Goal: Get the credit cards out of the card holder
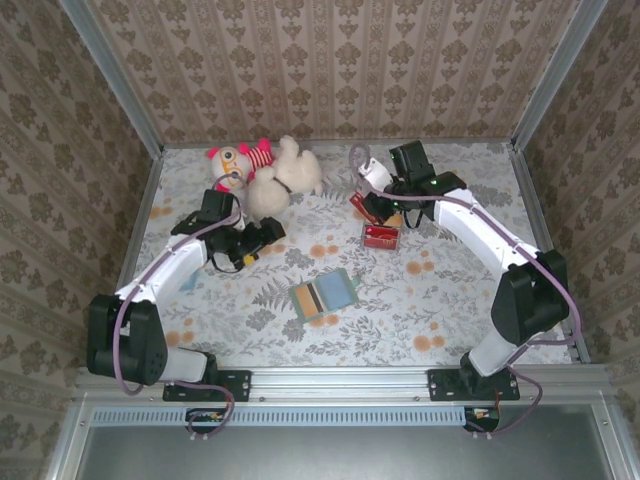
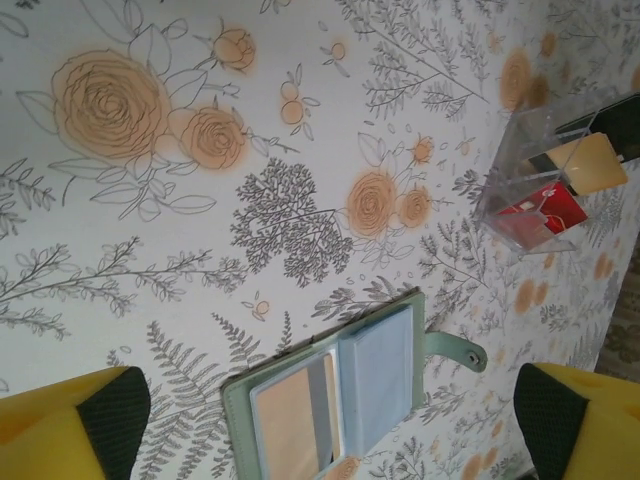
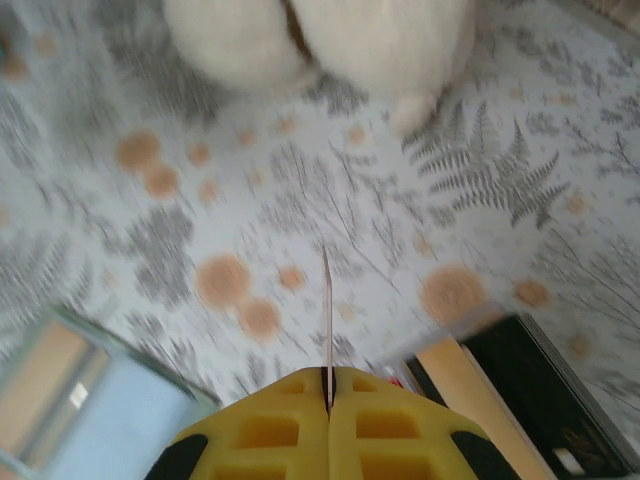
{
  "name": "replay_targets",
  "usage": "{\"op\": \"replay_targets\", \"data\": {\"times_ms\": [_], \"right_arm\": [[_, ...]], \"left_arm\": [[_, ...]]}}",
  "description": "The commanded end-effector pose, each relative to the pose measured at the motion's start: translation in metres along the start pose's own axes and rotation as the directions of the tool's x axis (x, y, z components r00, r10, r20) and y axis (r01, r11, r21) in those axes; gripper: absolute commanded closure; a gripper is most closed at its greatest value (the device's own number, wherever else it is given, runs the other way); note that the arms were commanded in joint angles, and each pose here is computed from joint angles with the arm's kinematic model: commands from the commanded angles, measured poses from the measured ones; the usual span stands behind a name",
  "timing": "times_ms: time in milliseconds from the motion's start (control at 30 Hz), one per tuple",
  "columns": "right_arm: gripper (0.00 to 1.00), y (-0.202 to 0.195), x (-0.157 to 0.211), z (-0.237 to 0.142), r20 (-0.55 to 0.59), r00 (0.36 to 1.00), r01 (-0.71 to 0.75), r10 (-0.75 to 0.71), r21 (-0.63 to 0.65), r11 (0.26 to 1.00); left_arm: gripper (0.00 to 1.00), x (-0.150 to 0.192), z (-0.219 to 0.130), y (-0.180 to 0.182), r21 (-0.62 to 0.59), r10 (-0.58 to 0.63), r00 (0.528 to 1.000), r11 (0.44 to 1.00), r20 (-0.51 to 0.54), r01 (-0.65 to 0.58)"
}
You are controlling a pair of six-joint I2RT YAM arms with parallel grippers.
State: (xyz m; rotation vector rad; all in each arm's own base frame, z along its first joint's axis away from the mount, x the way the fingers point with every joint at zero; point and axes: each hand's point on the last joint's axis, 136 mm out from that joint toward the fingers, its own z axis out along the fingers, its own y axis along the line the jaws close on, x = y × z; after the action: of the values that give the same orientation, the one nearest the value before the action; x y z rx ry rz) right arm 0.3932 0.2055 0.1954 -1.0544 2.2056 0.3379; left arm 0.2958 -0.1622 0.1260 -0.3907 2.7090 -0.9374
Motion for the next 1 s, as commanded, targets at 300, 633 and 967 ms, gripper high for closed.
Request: {"op": "replay_targets", "data": {"times_ms": [300, 633, 967], "right_arm": [[0.99, -0.017, 0.066, 0.016, -0.377, 0.847, 0.352, -0.376, -0.133, 0.927], [0.99, -0.026, 0.078, 0.044, -0.415, 0.806, 0.389, -0.421, -0.164, 0.906], [0.97, -0.028, 0.088, 0.067, -0.416, 0.792, 0.39, -0.446, -0.217, 0.895]], "left_arm": [[0.0, 0.018, -0.011, 0.021, -0.037, 0.002, 1.0, 0.999, 0.013, -0.001], [0.0, 0.022, -0.01, 0.024, -0.04, -0.01, 1.0, 0.999, 0.001, 0.01], [0.0, 0.029, -0.007, 0.031, -0.046, -0.019, 1.0, 0.999, -0.011, 0.018]]}}
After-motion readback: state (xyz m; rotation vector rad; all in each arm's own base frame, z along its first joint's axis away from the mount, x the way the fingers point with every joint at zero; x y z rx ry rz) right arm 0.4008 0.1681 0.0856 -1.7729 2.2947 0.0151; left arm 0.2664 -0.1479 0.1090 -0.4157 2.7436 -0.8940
